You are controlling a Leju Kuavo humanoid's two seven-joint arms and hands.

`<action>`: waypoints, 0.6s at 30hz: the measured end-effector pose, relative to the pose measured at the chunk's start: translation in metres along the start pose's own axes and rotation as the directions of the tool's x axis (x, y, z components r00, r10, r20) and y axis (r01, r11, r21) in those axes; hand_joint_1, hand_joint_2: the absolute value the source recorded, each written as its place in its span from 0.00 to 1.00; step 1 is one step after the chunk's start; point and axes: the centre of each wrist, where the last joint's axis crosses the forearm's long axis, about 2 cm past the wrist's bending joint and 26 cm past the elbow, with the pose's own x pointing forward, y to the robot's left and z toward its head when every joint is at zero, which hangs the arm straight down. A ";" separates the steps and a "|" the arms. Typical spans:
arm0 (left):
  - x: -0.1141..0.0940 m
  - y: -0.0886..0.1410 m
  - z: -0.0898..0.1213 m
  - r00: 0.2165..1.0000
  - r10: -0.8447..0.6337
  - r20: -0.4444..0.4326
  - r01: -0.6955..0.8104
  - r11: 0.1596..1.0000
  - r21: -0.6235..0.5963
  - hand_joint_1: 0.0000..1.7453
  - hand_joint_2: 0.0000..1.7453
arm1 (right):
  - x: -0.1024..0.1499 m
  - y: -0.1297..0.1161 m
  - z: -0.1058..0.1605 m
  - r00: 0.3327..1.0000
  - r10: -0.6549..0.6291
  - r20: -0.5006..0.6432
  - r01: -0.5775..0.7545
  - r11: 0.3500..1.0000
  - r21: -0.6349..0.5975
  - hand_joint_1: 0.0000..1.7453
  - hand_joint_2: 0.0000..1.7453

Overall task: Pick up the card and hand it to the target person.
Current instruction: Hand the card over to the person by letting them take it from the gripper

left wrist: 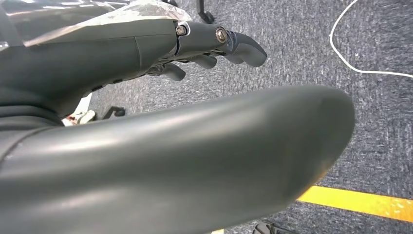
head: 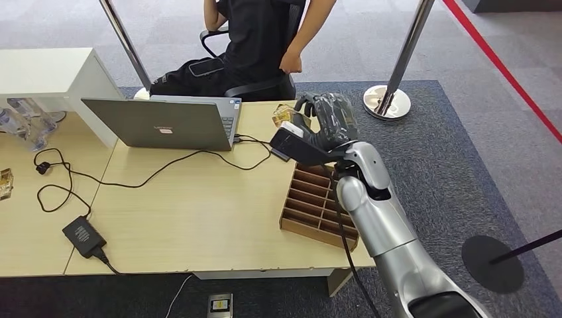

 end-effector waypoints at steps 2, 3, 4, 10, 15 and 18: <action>0.000 0.000 0.000 1.000 -0.005 0.001 0.005 1.000 -0.001 0.00 0.00 | 0.001 0.000 -0.006 1.000 0.005 0.002 -0.005 1.000 0.005 0.86 1.00; 0.001 0.000 0.000 1.000 -0.007 0.001 0.007 1.000 -0.001 0.00 0.00 | 0.001 0.000 -0.009 1.000 0.010 0.002 -0.010 1.000 0.007 0.86 1.00; 0.001 0.001 0.000 1.000 -0.009 0.001 0.009 1.000 -0.001 0.00 0.00 | 0.002 0.000 -0.011 1.000 0.017 0.000 -0.017 1.000 0.009 0.87 1.00; 0.001 0.001 -0.001 1.000 -0.019 0.005 0.019 1.000 -0.003 0.00 0.00 | 0.005 0.001 -0.026 0.999 0.037 -0.011 -0.036 0.999 0.027 0.85 1.00; 0.002 0.001 -0.001 1.000 -0.024 0.004 0.024 1.000 -0.004 0.00 0.00 | 0.006 0.003 -0.030 0.999 0.031 -0.018 -0.030 0.998 0.049 0.86 1.00; 0.002 0.001 -0.001 1.000 -0.027 0.000 0.027 1.000 -0.005 0.00 0.00 | 0.007 0.007 -0.031 0.999 0.025 -0.027 -0.023 0.997 0.070 0.87 1.00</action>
